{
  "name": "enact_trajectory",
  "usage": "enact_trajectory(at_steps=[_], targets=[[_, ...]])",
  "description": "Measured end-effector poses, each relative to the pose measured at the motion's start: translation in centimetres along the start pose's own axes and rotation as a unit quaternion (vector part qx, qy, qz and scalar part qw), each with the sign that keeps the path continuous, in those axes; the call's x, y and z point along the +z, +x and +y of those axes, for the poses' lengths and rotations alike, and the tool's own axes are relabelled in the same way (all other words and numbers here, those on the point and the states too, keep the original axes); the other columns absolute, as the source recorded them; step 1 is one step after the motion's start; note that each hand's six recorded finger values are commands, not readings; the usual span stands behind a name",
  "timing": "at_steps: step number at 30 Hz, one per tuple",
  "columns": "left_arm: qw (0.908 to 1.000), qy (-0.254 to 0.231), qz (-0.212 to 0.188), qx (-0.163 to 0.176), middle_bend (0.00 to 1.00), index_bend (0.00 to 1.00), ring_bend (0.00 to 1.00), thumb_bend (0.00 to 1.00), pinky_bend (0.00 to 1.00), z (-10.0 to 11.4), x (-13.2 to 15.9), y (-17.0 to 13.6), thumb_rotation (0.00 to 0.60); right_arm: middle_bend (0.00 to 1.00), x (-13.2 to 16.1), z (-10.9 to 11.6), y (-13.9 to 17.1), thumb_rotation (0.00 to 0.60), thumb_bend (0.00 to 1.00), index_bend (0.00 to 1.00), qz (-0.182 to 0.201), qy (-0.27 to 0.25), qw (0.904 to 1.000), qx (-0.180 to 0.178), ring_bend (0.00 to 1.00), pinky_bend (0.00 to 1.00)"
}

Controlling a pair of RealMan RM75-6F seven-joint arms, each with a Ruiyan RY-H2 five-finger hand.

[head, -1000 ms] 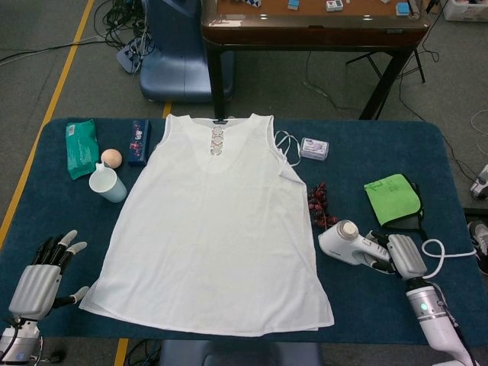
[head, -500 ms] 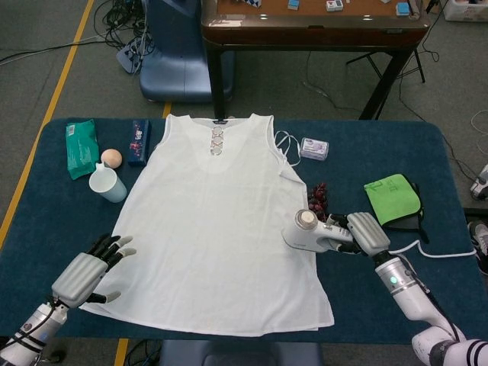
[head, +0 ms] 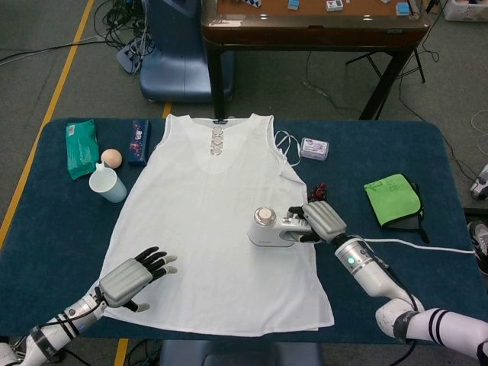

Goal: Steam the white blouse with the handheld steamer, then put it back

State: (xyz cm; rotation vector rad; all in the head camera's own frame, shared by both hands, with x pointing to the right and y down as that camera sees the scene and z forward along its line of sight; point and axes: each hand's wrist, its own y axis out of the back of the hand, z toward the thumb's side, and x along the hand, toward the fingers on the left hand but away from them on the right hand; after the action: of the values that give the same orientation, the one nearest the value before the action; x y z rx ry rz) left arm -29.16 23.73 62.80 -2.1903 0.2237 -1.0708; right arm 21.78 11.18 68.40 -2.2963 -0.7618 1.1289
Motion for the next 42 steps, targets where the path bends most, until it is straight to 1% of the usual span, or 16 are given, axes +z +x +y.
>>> enact_trajectory(at_steps=[6, 9, 13, 19, 30, 42], targets=[[0.9996, 0.001, -0.020, -0.021, 0.08, 0.15, 0.06, 0.13, 0.00, -1.0, 0.8, 2.0, 0.600, 0.90, 1.6, -1.9, -1.8, 0.600, 0.68, 0.79, 0.022, 0.031, 0.9992, 0.013, 0.92, 0.81], [0.9992, 0.005, -0.025, -0.030, 0.08, 0.15, 0.06, 0.13, 0.00, -1.4, 1.1, 2.4, 0.600, 0.90, 2.3, -3.0, -2.8, 0.600, 0.68, 0.79, 0.033, 0.046, 0.9982, 0.020, 0.92, 0.81], [0.9989, 0.003, -0.026, -0.038, 0.08, 0.15, 0.06, 0.13, 0.00, -1.8, 1.1, 2.7, 0.600, 0.90, 3.2, -4.1, -3.9, 0.600, 0.68, 0.79, 0.051, 0.067, 0.9962, 0.021, 0.92, 0.81], [0.9985, 0.002, -0.023, -0.050, 0.08, 0.15, 0.06, 0.13, 0.00, -2.3, 0.9, 2.6, 0.600, 0.90, 4.1, -5.4, -5.0, 0.600, 0.68, 0.79, 0.080, 0.089, 0.9927, 0.014, 0.92, 0.81], [0.9979, 0.000, -0.017, -0.063, 0.08, 0.15, 0.06, 0.13, 0.00, -3.2, 0.7, 2.3, 0.600, 0.90, 5.2, -7.6, -6.1, 0.600, 0.68, 0.79, 0.127, 0.115, 0.9851, 0.001, 0.92, 0.81], [0.9973, -0.003, -0.016, -0.071, 0.08, 0.15, 0.06, 0.13, 0.00, -3.5, 0.7, 2.1, 0.600, 0.90, 6.5, -10.0, -6.1, 0.600, 0.68, 0.79, 0.172, 0.116, 0.9782, -0.003, 0.92, 0.81]])
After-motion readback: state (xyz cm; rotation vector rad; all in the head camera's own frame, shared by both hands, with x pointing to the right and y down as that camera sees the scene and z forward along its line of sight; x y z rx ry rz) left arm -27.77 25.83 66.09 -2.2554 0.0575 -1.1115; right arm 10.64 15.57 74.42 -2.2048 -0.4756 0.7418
